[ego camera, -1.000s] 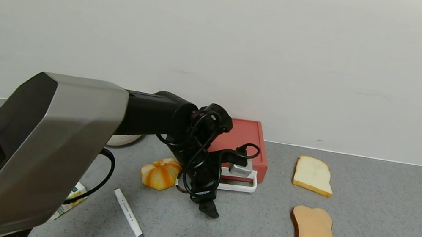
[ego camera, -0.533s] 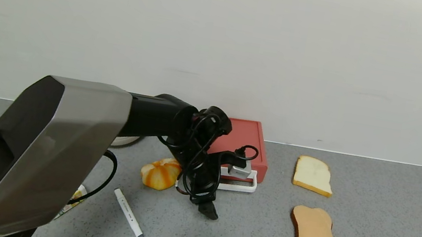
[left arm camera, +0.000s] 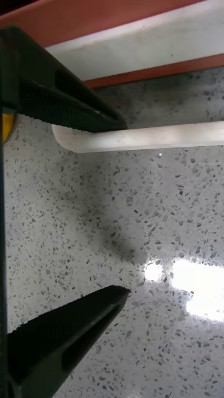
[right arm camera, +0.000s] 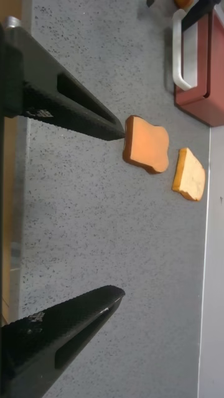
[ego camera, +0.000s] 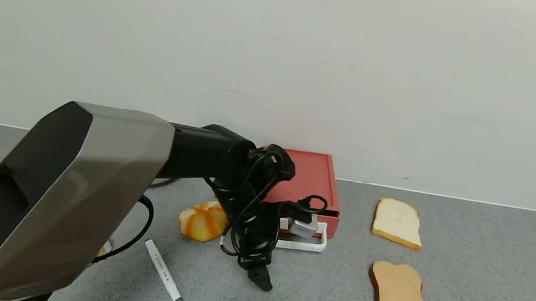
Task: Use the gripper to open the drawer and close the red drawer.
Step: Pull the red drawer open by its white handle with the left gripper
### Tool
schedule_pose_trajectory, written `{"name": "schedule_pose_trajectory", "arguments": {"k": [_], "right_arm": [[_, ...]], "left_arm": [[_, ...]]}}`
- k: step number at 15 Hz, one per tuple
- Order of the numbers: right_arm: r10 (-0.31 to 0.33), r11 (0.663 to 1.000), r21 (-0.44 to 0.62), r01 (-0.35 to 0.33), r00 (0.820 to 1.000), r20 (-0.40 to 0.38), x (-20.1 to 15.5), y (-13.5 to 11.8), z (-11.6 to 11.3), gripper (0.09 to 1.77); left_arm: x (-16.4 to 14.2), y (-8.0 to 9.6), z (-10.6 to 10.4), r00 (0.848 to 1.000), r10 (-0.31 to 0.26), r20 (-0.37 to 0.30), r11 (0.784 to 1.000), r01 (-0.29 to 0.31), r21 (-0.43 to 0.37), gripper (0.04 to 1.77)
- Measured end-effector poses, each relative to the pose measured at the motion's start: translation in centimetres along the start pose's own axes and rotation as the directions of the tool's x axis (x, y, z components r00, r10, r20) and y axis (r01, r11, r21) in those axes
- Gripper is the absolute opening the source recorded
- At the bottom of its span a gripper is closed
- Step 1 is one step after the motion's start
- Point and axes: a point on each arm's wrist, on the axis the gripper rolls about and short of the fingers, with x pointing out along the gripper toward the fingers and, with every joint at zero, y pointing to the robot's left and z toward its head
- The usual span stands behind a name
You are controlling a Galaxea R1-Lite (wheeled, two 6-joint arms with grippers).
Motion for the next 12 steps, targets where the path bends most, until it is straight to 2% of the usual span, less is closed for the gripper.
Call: {"name": "schedule_pose_trajectory", "arguments": {"k": [4, 12], "right_arm": [[0.000, 1.000, 0.000, 0.000, 1.000, 0.000, 0.0, 0.0, 0.0, 1.71], [0.000, 1.000, 0.000, 0.000, 1.000, 0.000, 0.0, 0.0, 0.0, 1.71]], "left_arm": [[0.2, -0.2, 0.0, 1.000, -0.014, -0.010, 1.000, 0.014, 0.001, 1.73], [-0.3, -2.6, 0.7, 0.992, -0.108, -0.071, 0.992, 0.104, -0.066, 1.73]]}}
